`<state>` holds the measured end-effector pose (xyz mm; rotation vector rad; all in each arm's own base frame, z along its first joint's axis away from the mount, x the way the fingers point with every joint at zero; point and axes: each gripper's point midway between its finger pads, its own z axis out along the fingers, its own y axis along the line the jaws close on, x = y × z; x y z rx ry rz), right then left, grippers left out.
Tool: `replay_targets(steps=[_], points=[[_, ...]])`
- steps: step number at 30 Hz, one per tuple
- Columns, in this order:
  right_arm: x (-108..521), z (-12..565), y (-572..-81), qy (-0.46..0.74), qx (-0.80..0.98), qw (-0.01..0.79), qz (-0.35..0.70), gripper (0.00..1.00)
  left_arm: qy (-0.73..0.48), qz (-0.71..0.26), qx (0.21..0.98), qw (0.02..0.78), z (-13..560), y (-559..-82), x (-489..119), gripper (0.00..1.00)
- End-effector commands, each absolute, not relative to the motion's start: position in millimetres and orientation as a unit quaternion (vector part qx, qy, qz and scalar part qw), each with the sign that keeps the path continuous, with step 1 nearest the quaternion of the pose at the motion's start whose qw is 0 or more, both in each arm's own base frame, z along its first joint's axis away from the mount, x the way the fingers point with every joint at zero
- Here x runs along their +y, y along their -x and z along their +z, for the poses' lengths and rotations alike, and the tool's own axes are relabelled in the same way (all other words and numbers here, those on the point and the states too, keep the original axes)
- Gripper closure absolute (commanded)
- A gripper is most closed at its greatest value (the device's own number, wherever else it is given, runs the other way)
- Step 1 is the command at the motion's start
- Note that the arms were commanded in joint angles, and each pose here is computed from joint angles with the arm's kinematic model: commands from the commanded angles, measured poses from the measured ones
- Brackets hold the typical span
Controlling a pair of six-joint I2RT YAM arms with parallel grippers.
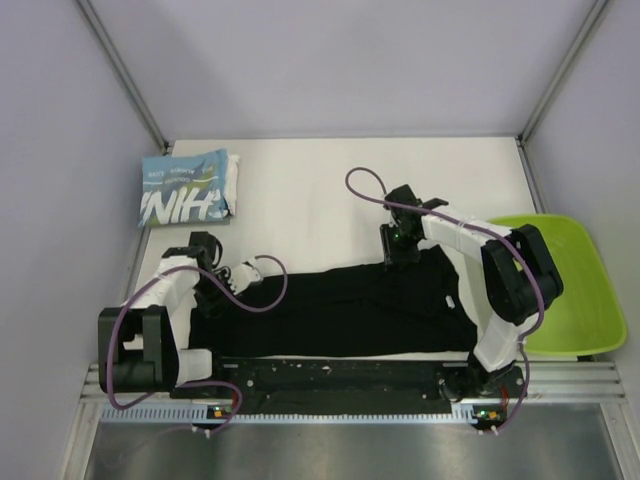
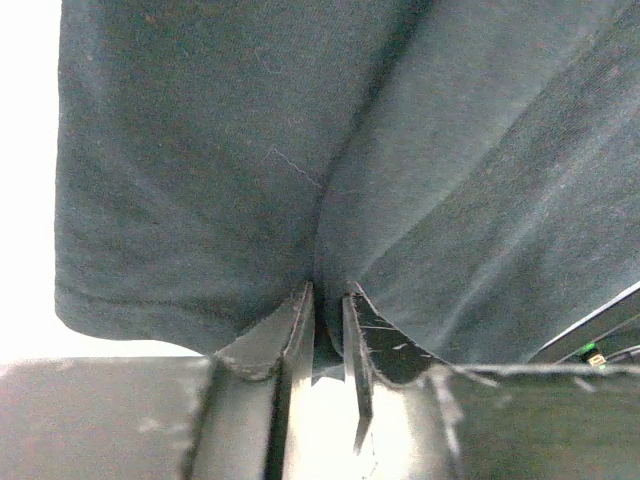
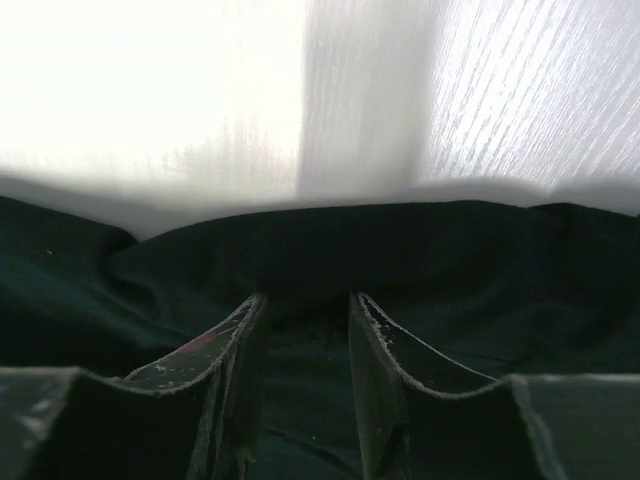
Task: Fold and stack the t-shirts
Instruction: Fold the other side of the tshirt into a rectangle
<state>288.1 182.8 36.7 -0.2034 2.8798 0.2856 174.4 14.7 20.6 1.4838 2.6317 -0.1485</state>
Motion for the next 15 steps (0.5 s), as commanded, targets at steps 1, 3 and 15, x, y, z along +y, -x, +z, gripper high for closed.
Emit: replay_targets(steps=[1,3,15], points=[[185,41,-283,0.071,0.984,0.134,0.098,0.71,-0.496,-0.059,0.865,0.05,20,-168,13,0.92],[182,36,-281,0.07,0.986,0.124,0.089,0.86,-0.489,-0.054,0.869,0.052,23,-171,14,1.0],[156,83,-274,0.065,0.982,0.168,0.049,1.0,-0.469,0.021,0.875,0.115,64,-223,27,1.0]])
